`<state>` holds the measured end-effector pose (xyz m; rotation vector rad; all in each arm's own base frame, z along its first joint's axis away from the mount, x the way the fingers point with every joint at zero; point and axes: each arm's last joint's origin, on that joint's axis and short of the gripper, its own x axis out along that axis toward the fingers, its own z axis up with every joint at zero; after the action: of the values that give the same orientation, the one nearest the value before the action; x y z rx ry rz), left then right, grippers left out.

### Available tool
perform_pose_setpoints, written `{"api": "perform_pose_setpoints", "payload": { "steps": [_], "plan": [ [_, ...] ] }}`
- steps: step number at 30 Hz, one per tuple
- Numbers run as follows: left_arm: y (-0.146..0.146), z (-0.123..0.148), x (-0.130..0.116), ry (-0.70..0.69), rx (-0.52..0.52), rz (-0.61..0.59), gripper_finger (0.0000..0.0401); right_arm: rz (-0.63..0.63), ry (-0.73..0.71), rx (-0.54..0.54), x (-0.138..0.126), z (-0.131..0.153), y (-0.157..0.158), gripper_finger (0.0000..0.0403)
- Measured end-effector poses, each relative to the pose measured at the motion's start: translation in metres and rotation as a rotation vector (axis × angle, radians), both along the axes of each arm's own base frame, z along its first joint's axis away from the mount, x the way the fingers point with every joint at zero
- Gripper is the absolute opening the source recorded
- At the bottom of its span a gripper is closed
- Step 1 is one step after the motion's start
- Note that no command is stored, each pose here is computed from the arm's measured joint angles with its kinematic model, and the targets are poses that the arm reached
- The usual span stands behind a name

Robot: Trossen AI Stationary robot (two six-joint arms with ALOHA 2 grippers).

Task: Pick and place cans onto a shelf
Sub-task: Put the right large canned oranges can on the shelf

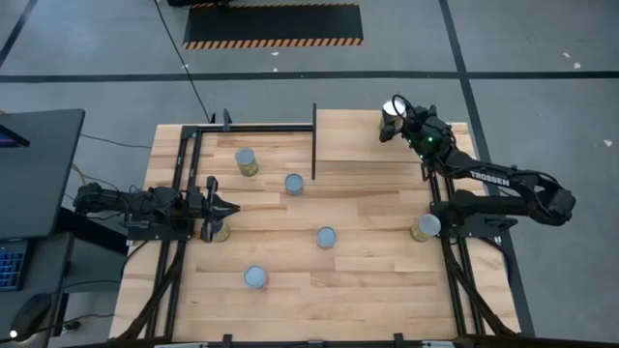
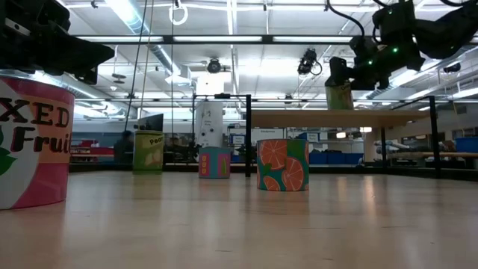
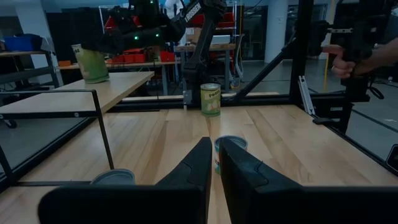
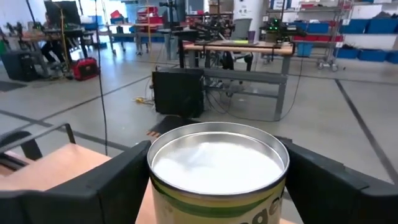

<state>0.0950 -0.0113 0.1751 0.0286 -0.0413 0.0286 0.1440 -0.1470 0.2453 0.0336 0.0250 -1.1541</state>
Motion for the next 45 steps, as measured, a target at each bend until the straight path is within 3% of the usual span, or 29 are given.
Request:
{"api": "perform_pose_setpoints", "payload": {
  "steps": [4,11,15,21,23,27,34,38,40,45],
  "plan": [
    [0.0,0.0,0.0,0.0,0.0,0.0,0.0039,0.014,0.019,0.015,-0.002,0.006,0.006,0.036],
    [0.0,0.0,0.0,-0.003,0.0,0.011,0.0039,0.017,0.066,0.134,-0.007,0.024,0.013,0.0388],
    [0.002,0.001,0.0,-0.01,0.048,0.085,0.0039,0.01,0.075,0.224,-0.012,0.048,0.018,0.0391],
    [0.003,0.003,0.0,-0.022,0.048,0.095,0.0039,0.091,0.097,0.384,-0.013,0.1,0.022,0.037],
    [0.003,0.007,-0.001,-0.066,-0.011,0.095,0.0039,0.114,0.108,0.442,-0.009,0.112,0.02,0.0352],
    [0.003,0.02,-0.003,-0.227,-0.247,0.069,0.0039,0.116,0.123,0.55,0.002,0.124,0.009,0.0286],
    [0.006,0.037,-0.01,-0.43,-0.527,0.031,0.0039,0.056,0.152,0.655,0.012,0.114,-0.016,0.0115],
    [0.008,0.043,-0.013,-0.513,-0.595,0.061,0.0039,0.041,0.164,0.683,0.014,0.109,-0.023,0.0022],
    [0.009,0.045,-0.015,-0.551,-0.612,0.082,0.0039,0.033,0.17,0.688,0.014,0.107,-0.026,0.0009],
    [0.011,0.06,-0.023,-0.674,-0.653,0.086,0.0039,0.009,0.186,0.739,0.016,0.099,-0.032,0.0022]
  ]
}}
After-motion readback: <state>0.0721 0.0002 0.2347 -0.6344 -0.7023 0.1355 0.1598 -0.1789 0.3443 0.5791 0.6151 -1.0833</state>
